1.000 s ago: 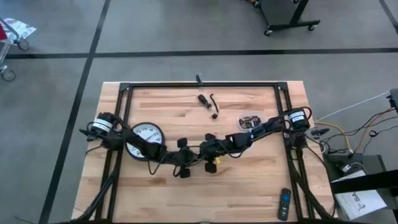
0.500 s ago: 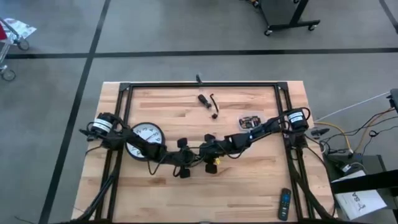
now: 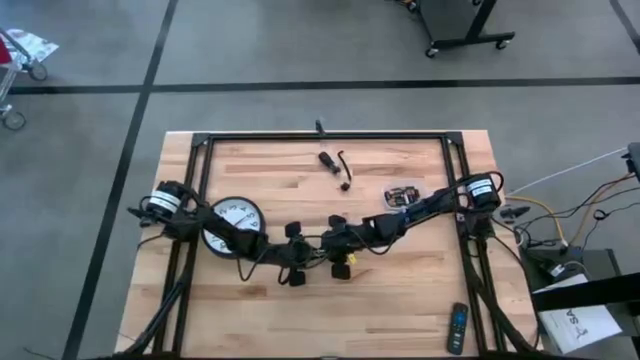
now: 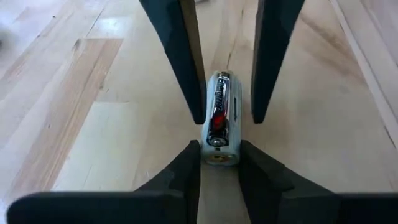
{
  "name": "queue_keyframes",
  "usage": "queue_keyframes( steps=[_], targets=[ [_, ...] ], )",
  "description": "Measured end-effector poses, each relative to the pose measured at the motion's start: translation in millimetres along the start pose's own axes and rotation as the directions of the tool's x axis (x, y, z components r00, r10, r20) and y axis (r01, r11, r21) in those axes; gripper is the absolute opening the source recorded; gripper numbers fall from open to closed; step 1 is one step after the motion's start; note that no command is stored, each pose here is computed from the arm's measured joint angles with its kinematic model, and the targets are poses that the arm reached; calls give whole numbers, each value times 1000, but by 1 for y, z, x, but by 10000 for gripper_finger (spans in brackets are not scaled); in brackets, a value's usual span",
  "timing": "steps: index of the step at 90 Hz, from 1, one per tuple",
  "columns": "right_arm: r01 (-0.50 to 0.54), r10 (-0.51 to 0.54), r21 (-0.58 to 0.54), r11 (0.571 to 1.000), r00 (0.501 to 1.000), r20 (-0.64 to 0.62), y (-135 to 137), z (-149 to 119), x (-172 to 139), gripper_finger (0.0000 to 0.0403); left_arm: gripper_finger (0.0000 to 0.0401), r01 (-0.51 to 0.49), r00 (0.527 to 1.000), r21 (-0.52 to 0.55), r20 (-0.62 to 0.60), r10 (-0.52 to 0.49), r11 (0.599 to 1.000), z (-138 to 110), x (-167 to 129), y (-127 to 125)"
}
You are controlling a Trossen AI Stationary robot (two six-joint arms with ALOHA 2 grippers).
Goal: Insert battery
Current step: Insert the silver battery into the white flashlight battery holder
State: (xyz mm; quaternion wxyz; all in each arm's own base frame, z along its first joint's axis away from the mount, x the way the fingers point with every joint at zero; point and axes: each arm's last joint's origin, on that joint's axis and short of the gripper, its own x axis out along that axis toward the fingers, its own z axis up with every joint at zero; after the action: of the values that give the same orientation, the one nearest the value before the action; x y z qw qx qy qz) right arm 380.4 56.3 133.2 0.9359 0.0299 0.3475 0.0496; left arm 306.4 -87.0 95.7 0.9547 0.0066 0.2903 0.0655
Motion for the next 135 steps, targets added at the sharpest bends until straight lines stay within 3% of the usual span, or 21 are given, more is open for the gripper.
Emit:
queue_keyframes(
  steps=[15, 41, 108, 121, 135],
  targets=[
    [5, -5, 6, 1000, 999, 36, 0, 3, 1, 83, 77, 0, 1000, 0, 0, 0, 1000, 0, 0, 0],
    [34, -35, 22, 999, 999, 40, -1, 3, 1, 5, 77, 0, 1000, 0, 0, 0, 1000, 0, 0, 0],
    [38, -37, 28, 999, 998, -48, -2, -9, 10, 0, 77, 5, 1000, -4, 2, -5, 1000, 1, 0, 0],
    [43, -45, -28, 999, 998, -47, 1, 0, -2, 0, 77, 2, 1000, -6, 3, -2, 1000, 1, 0, 0],
    [126, -132, -120, 985, 990, -42, 10, 14, -31, 0, 77, -2, 1000, -7, -4, 2, 1000, 0, 0, 0]
  ],
)
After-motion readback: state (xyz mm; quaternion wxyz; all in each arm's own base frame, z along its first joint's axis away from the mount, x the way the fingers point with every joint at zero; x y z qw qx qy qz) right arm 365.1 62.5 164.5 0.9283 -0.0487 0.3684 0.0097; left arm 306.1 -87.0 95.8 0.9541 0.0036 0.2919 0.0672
